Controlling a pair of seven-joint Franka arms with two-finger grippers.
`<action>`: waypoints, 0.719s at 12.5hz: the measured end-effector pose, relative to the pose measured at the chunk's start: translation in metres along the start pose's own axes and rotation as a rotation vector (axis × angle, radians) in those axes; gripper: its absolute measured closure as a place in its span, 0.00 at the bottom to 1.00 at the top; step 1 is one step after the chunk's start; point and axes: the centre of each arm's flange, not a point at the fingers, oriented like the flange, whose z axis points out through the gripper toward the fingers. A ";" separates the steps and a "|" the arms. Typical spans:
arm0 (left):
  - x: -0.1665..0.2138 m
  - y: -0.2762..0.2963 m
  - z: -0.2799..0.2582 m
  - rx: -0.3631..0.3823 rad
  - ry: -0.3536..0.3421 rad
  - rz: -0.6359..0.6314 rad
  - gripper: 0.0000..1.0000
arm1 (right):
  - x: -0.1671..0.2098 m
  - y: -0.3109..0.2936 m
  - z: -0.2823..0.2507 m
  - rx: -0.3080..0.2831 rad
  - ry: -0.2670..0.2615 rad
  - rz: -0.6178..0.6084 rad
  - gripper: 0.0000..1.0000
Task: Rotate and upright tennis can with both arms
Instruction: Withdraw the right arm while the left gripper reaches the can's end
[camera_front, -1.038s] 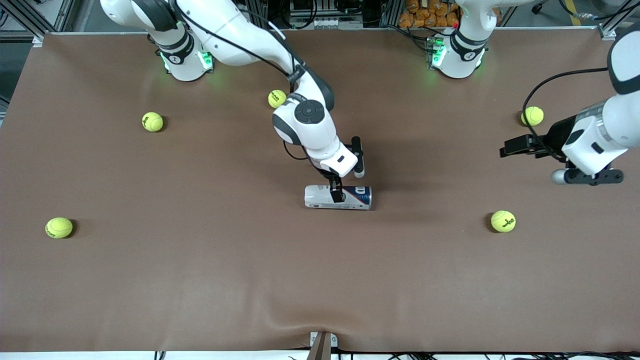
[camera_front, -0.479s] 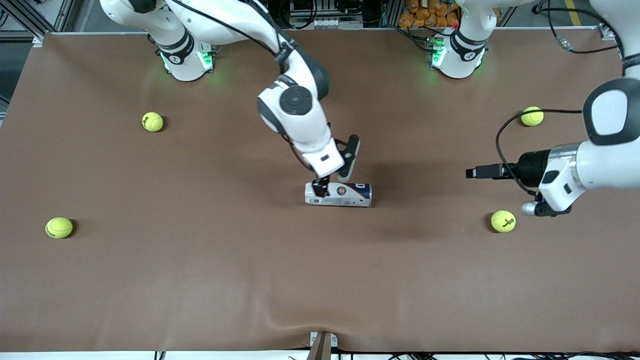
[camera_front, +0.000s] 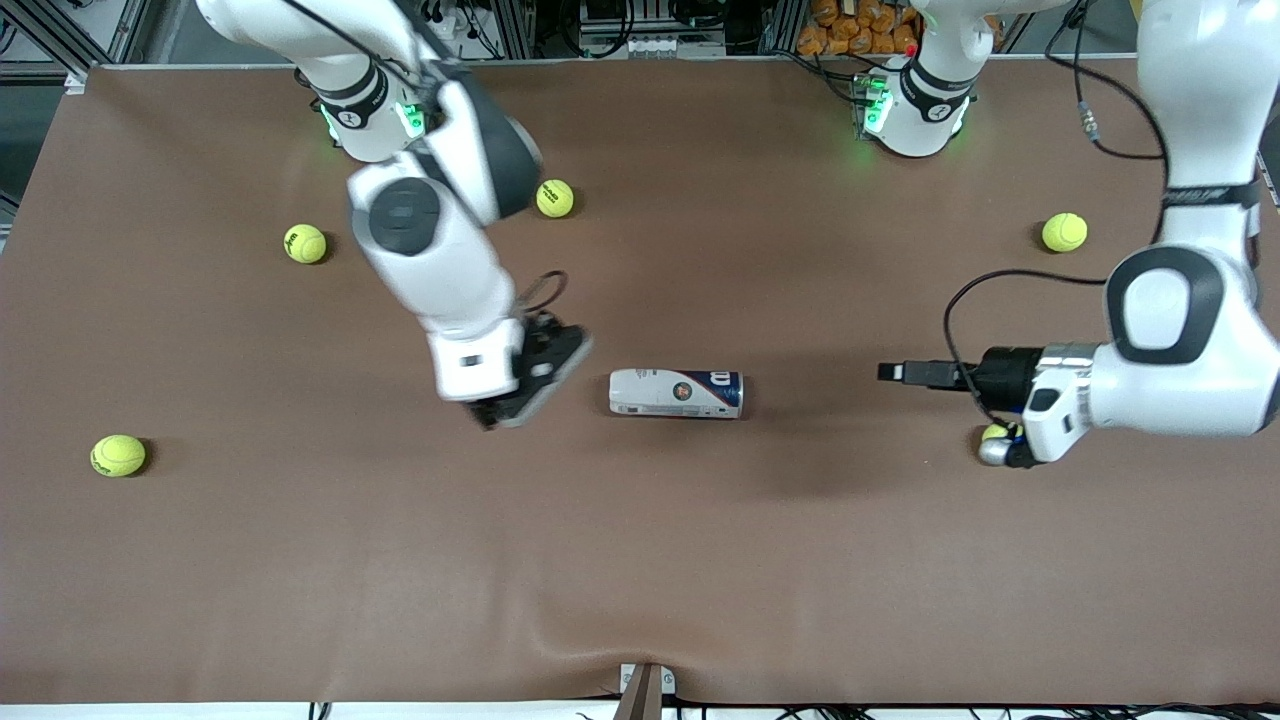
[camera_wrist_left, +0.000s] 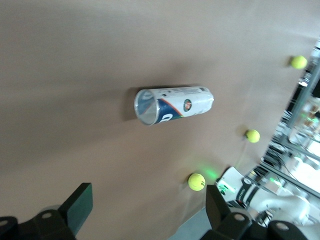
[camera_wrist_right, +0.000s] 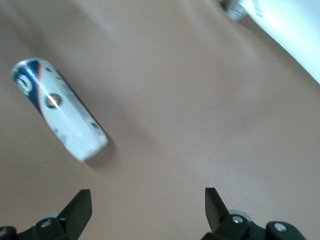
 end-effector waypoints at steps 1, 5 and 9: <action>0.008 -0.010 0.015 -0.034 -0.010 0.014 0.00 | -0.018 0.028 -0.014 0.006 -0.036 0.050 0.00; 0.026 -0.013 0.070 -0.097 -0.029 0.070 0.00 | -0.127 0.151 -0.080 0.052 -0.190 0.297 0.00; 0.035 -0.002 0.131 -0.109 -0.010 0.074 0.00 | -0.210 0.204 -0.154 0.047 -0.201 0.469 0.00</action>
